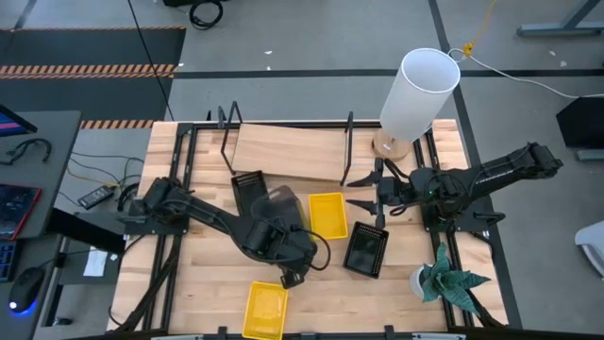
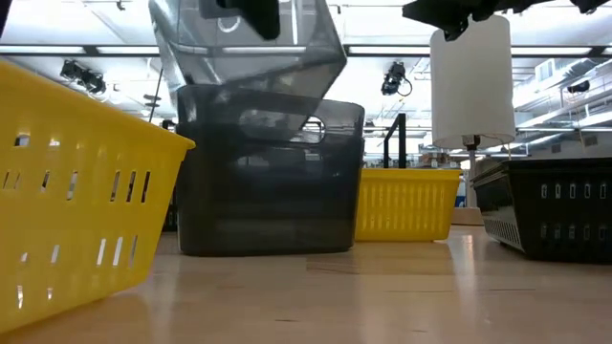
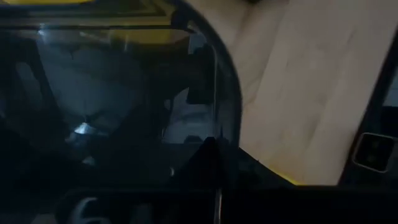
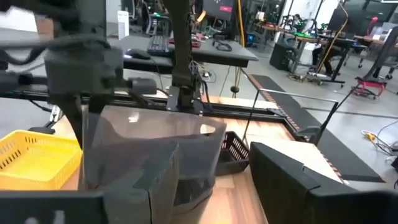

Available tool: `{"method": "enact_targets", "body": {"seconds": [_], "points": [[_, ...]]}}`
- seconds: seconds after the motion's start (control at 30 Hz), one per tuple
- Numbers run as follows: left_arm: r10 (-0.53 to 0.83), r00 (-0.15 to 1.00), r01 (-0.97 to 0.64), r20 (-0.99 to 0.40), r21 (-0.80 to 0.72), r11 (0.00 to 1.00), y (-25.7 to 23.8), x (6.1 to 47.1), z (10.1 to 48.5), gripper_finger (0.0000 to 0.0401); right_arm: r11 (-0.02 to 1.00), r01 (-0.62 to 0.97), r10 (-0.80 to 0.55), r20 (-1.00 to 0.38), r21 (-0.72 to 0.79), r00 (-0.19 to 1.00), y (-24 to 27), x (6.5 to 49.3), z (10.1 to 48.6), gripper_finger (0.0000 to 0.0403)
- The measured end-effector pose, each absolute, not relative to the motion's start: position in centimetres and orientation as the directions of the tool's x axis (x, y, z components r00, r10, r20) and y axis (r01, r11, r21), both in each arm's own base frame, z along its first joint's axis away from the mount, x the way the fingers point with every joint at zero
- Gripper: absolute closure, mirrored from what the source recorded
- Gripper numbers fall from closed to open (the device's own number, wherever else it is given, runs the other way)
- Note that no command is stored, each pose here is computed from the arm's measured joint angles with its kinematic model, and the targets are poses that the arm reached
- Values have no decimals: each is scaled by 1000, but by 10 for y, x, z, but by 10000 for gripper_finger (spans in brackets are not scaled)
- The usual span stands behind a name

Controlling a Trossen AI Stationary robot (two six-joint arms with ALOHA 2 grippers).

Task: Stack baskets on shelf by color
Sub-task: Stack the left gray bin on top of the right gray bin

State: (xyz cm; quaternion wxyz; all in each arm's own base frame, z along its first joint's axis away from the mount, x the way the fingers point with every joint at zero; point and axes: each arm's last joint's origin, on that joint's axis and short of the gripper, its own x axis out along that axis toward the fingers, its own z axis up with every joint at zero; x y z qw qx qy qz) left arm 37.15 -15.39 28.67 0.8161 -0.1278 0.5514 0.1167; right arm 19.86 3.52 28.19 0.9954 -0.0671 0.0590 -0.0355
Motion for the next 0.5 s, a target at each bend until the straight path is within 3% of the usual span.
{"method": "enact_targets", "body": {"seconds": [0.3,0.5], "points": [[6,255,-302,-967,-74,950,-155,372,271,385,989,58,-74,-112,-139,991,36,199,282,204],[24,195,-306,-980,-38,951,-156,368,266,318,989,59,-74,-108,-139,991,36,199,282,204]]}}
